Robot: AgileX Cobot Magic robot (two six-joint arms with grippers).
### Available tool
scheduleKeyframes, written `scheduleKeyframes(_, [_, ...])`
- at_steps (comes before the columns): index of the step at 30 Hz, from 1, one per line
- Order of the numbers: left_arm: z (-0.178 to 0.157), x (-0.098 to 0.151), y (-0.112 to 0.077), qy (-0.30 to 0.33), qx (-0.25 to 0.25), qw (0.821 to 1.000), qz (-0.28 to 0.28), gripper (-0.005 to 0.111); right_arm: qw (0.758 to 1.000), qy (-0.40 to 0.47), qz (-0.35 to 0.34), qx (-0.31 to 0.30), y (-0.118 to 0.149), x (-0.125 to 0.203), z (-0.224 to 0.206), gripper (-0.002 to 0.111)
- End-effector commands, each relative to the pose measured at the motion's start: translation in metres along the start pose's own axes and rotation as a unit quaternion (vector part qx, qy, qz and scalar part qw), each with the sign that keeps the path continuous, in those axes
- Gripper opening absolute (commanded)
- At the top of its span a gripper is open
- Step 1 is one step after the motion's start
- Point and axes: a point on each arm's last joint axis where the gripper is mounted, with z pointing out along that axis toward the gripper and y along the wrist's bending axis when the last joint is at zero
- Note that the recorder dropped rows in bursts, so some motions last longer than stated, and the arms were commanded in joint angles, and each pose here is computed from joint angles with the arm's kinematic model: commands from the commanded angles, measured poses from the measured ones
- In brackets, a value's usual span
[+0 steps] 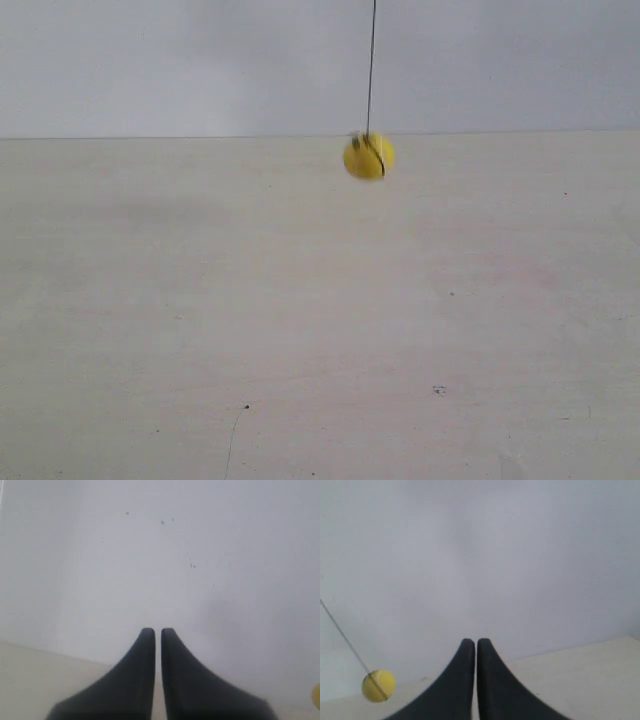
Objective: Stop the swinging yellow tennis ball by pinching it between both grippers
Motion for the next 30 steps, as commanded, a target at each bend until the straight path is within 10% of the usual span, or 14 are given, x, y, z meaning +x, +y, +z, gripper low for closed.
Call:
scheduleKeyframes(1, [0.0,-0.006,-0.001,-0.033,0.008,0.997,-0.063,0.005,0.996,-0.04,0.08,-0.008,0.001,-0.008,-0.001,0.0])
scheduleKeyframes(9, [-0.003,-0.023,-0.006,-0.126,0.045,0.986,-0.095,0.005,0.989,-0.108,0.088,-0.054,0.008,-0.02,-0.003,0.0])
scheduleKeyframes(14, [-0.012,-0.061,-0.033,-0.212,0.155,0.965,0.006,0.005,0.978,-0.16,0.053,-0.124,0.024,-0.042,-0.008,0.0])
scheduleKeyframes(23, [0.032,-0.117,-0.053,-0.165,0.164,0.972,0.025,0.005,0.986,-0.111,0.028,-0.121,0.04,-0.086,0.04,0.0])
scheduleKeyframes(30, [0.1,-0.088,-0.056,0.01,0.172,0.984,0.047,0.005,0.995,0.052,-0.02,-0.08,0.034,-0.058,0.101,0.0])
